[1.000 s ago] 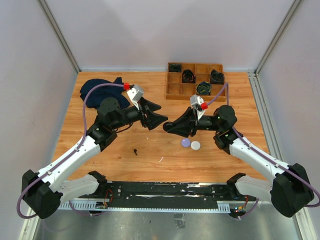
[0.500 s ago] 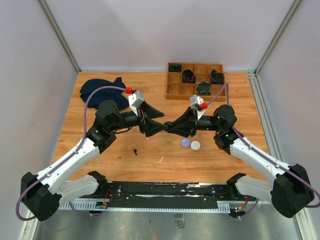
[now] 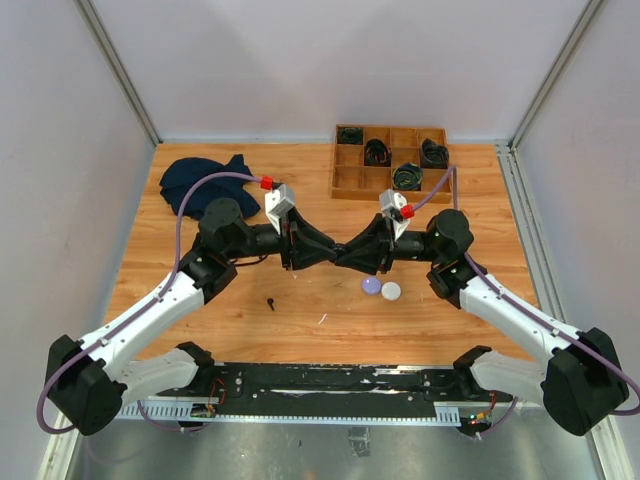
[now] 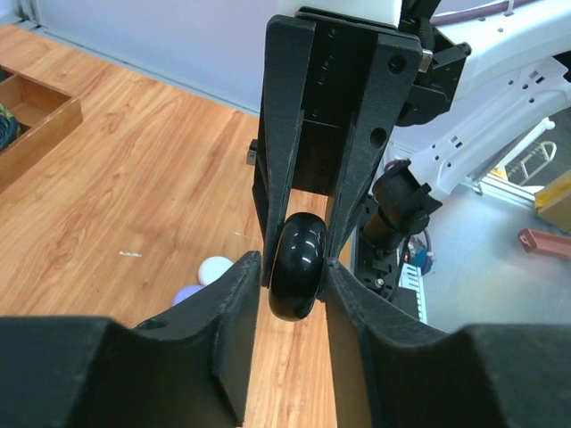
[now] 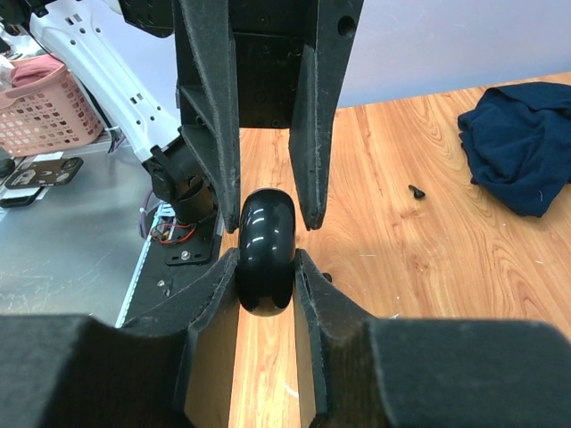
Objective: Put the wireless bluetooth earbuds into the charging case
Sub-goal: Open the charging case.
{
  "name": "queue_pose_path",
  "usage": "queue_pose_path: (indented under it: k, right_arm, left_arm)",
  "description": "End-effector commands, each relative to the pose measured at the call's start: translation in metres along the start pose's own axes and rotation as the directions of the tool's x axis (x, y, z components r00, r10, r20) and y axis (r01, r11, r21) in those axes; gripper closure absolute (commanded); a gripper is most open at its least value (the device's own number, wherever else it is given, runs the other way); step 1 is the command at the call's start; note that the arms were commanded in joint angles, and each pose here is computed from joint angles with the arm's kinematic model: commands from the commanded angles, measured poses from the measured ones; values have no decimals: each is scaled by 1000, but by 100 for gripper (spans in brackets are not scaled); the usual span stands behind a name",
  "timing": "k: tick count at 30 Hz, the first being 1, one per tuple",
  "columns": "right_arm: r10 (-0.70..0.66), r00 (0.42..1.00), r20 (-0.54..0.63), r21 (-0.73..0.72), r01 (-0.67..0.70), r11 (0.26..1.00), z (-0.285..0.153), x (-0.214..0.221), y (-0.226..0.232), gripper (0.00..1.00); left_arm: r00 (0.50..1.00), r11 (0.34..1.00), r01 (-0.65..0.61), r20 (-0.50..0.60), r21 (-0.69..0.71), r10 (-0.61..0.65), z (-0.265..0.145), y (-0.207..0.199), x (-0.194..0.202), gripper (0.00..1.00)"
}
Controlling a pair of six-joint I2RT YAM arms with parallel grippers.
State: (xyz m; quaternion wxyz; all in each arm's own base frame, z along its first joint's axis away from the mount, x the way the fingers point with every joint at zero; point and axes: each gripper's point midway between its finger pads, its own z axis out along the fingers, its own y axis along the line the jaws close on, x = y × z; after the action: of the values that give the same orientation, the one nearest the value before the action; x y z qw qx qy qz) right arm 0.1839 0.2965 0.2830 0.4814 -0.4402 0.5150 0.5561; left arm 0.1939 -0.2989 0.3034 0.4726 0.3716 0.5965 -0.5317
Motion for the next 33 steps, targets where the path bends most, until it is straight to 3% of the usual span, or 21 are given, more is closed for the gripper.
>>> queue_pose_path:
  k: [1, 9, 17, 33]
  right_arm:
    - [-46, 998, 33, -30, 47, 998, 7, -20, 7, 86]
    - [-46, 999, 29, -11, 46, 999, 5, -17, 6, 71]
    - [-44, 999, 16, 8, 44, 999, 3, -13, 4, 59]
    - [-46, 998, 38, 10, 46, 999, 6, -20, 3, 61]
  left_arm:
    - [1000, 999, -19, 8, 40, 18, 2, -6, -1, 65]
    - [998, 999, -46, 52, 27, 45, -1, -9, -11, 89]
    - [996, 998, -59, 74, 13, 58, -3, -10, -17, 92]
    - [997, 999, -48, 65, 13, 48, -1, -7, -13, 94]
